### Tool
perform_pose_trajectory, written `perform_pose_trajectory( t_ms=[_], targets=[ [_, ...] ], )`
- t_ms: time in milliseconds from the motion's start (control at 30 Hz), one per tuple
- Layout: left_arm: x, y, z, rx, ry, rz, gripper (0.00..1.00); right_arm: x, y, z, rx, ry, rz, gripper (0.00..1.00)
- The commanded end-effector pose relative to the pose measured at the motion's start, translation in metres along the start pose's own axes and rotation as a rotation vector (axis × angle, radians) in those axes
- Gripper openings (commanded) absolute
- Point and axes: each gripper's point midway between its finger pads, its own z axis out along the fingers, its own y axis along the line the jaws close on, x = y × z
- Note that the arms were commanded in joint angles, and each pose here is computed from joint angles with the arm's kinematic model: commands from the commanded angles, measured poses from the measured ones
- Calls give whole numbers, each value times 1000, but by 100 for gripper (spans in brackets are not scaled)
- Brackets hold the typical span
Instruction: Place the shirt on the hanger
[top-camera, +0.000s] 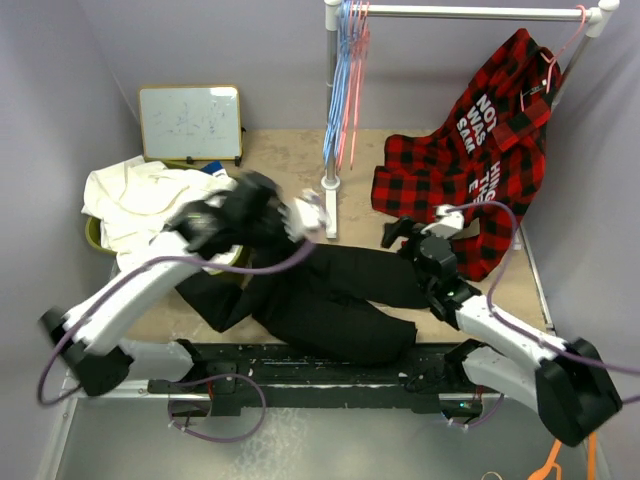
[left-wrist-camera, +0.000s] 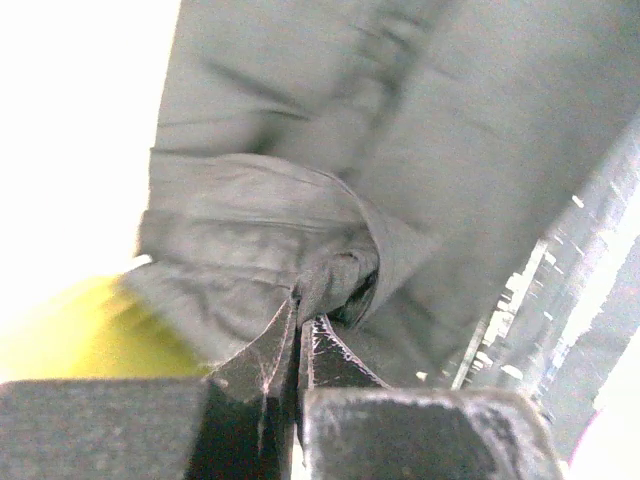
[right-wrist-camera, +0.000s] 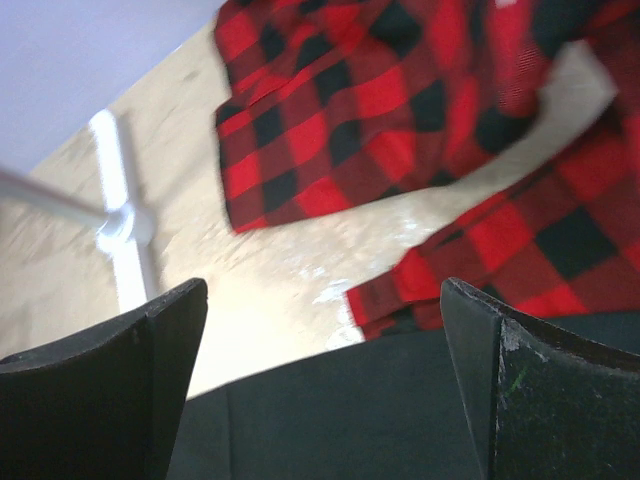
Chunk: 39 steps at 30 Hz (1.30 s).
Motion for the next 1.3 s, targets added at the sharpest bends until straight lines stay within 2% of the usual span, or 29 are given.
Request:
perform_pose_trajectory(
  t_ms=[0, 133, 267, 400, 600, 800, 1000, 1267],
  targets=[
    [-16, 37, -127, -204, -303, -1, 0, 1, 112, -18, -672, -89, -227, 100],
    [8, 26, -154, -235, -306, 1, 0, 31, 161, -29, -1007, -64, -412, 100],
    [29, 16, -167, -267, -292, 20, 0, 39, 203, -34, -1237, -74, -449, 100],
    [37, 13, -181, -314, -293, 32, 0, 44, 241, -31, -1393, -83, -402, 100],
    [43, 18, -186, -350, -273, 21, 0, 39, 284, -69, -1715, -28, -193, 100],
    [41, 20, -185, -344, -271, 14, 0, 77, 324, -73, -1776, 33, -231, 100],
    [40, 22, -185, -342, -272, 4, 0, 100, 352, -76, -1792, 61, -179, 100],
    [39, 25, -189, -355, -280, -11, 0, 128, 365, -73, -1747, 89, -224, 89]
  ],
)
